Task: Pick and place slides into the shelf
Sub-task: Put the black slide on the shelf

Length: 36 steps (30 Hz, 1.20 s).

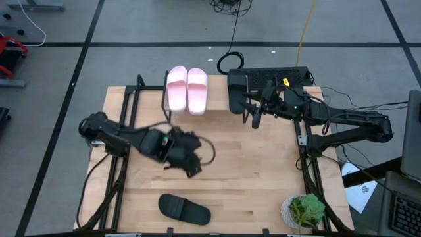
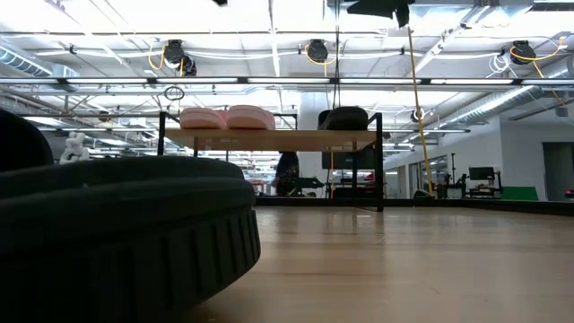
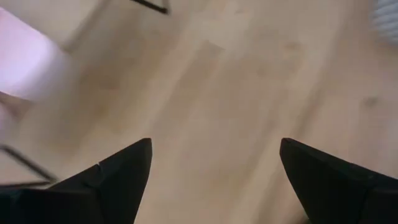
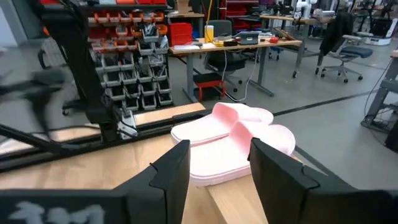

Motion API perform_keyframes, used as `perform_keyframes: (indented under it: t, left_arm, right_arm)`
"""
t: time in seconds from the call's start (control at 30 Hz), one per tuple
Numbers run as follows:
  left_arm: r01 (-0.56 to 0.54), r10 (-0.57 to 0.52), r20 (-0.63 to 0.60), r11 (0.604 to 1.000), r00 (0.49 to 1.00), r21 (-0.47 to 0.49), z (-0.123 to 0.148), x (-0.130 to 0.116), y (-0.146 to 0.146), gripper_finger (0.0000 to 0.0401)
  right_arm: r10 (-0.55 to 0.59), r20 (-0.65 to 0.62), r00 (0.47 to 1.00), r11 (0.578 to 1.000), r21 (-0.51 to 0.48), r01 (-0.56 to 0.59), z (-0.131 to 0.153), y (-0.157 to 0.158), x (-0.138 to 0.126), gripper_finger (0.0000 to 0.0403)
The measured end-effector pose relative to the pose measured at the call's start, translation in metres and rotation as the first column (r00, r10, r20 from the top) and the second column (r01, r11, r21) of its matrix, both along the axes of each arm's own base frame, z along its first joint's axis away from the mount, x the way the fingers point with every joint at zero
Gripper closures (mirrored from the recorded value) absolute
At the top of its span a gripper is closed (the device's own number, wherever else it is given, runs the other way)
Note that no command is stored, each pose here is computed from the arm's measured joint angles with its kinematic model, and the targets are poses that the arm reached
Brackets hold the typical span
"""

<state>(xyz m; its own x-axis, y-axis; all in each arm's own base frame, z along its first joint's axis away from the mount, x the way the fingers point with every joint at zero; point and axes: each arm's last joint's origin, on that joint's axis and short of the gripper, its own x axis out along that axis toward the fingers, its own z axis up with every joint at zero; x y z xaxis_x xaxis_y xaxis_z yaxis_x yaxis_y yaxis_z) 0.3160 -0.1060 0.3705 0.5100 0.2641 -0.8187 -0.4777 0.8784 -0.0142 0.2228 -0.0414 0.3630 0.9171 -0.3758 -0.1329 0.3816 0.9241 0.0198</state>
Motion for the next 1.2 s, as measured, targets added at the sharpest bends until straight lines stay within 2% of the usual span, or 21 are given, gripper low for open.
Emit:
perform_keyframes:
  t: [0.1, 0.23, 0.33, 0.43, 0.5, 0.6, 0.7, 0.8, 0.9, 1.0, 1.1, 1.2]
  left_arm:
    - [-0.049, 0.059, 0.088, 0.993, 0.994, -0.11, 0.002, -0.004, -0.025, 0.005]
    - [-0.109, 0.181, 0.219, 0.947, 0.959, -0.302, 0.006, -0.007, -0.06, 0.005]
    - [-0.114, 0.233, 0.32, 0.93, 0.918, -0.35, 0.0, -0.003, -0.091, 0.005]
    - [-0.109, 0.26, 0.355, 0.913, 0.898, -0.393, -0.015, 0.006, -0.117, 0.005]
    - [-0.125, 0.283, 0.327, 0.894, 0.901, -0.429, -0.029, 0.009, -0.131, 0.005]
    - [-0.174, 0.335, 0.235, 0.837, 0.913, -0.518, -0.052, 0.012, -0.15, 0.005]
    - [-0.231, 0.375, 0.148, 0.789, 0.915, -0.569, -0.069, 0.006, -0.168, 0.005]
    - [-0.316, 0.445, 0.099, 0.759, 0.89, -0.569, -0.074, -0.014, -0.18, 0.005]
    - [-0.393, 0.541, 0.084, 0.7, 0.837, -0.596, -0.075, -0.031, -0.189, 0.005]
    - [-0.429, 0.583, 0.035, 0.635, 0.811, -0.642, -0.076, -0.043, -0.2, 0.005]
    - [-0.451, 0.598, -0.031, 0.569, 0.801, -0.688, -0.079, -0.043, -0.207, 0.005]
    - [-0.452, 0.599, -0.042, 0.553, 0.799, -0.7, -0.082, -0.038, -0.207, 0.005]
  right_arm:
    - [0.006, -0.033, 0.999, 0.999, -0.034, -0.007, -0.001, 0.0, -0.002, 0.0248]
    - [0.012, -0.073, 0.997, 0.997, -0.072, -0.017, -0.002, 0.001, -0.006, 0.0248]
    - [0.013, -0.08, 0.997, 0.997, -0.077, -0.019, 0.0, 0.002, -0.011, 0.0248]
    - [0.066, -0.094, 0.993, 0.996, -0.054, -0.072, 0.001, 0.005, -0.02, 0.0248]
    - [0.125, -0.101, 0.987, 0.99, -0.049, -0.131, 0.002, 0.008, -0.026, 0.0248]
    - [0.194, -0.087, 0.977, 0.98, -0.038, -0.198, 0.006, 0.011, -0.036, 0.0248]
    - [0.205, -0.067, 0.977, 0.977, -0.042, -0.208, 0.01, 0.013, -0.044, 0.0248]
    - [0.218, -0.044, 0.975, 0.974, -0.049, -0.22, 0.014, 0.014, -0.051, 0.0248]
    - [0.219, -0.029, 0.975, 0.974, -0.054, -0.22, 0.017, 0.015, -0.055, 0.0248]
    - [0.216, -0.017, 0.976, 0.975, -0.04, -0.217, 0.017, 0.015, -0.057, 0.0248]
    - [0.216, -0.016, 0.976, 0.976, -0.035, -0.216, 0.017, 0.015, -0.056, 0.0248]
    - [0.216, -0.021, 0.976, 0.976, -0.035, -0.217, 0.014, 0.015, -0.053, 0.0248]
